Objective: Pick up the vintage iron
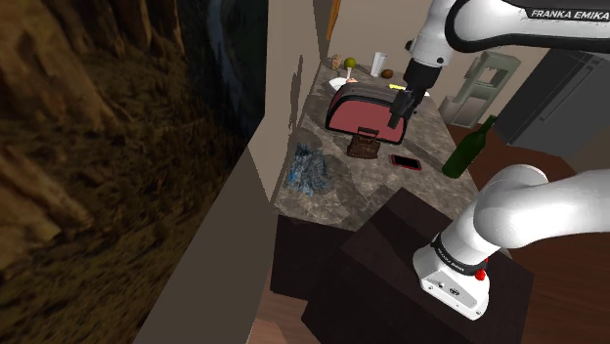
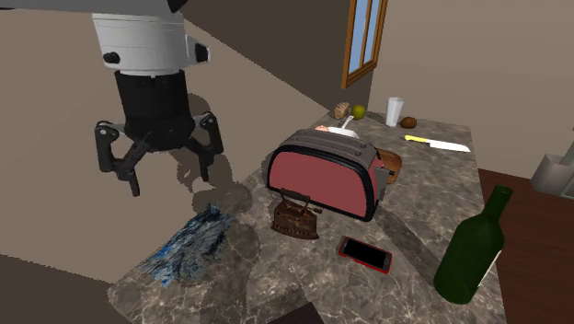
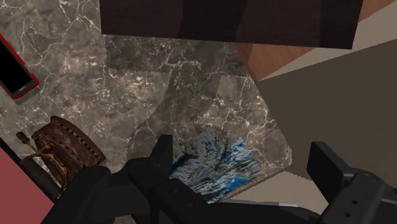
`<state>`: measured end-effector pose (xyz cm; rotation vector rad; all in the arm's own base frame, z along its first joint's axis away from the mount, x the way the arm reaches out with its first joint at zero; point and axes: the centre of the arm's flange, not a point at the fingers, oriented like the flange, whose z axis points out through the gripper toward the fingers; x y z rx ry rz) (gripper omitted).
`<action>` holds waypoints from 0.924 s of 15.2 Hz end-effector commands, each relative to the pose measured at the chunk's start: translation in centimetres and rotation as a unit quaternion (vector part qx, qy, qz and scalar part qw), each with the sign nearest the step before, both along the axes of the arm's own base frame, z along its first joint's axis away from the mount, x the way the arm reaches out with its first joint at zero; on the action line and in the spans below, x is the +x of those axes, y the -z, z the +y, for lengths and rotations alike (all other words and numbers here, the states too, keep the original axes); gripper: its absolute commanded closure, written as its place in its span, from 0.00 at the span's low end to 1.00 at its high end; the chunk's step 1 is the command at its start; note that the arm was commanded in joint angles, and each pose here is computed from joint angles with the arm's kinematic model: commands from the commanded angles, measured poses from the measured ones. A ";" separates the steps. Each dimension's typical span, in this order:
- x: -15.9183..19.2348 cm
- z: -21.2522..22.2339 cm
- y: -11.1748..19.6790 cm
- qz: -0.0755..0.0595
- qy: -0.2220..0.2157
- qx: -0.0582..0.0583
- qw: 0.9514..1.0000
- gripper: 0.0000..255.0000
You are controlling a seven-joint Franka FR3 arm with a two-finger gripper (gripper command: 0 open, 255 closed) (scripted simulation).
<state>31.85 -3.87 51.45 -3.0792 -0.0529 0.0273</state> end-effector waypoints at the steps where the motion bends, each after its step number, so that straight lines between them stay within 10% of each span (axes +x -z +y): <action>1: 0.5 -1.7 1.7 -0.003 -0.007 -0.004 1.000 0.00; 14: 5.6 -14.0 11.5 -0.017 -0.048 -0.026 0.998 0.00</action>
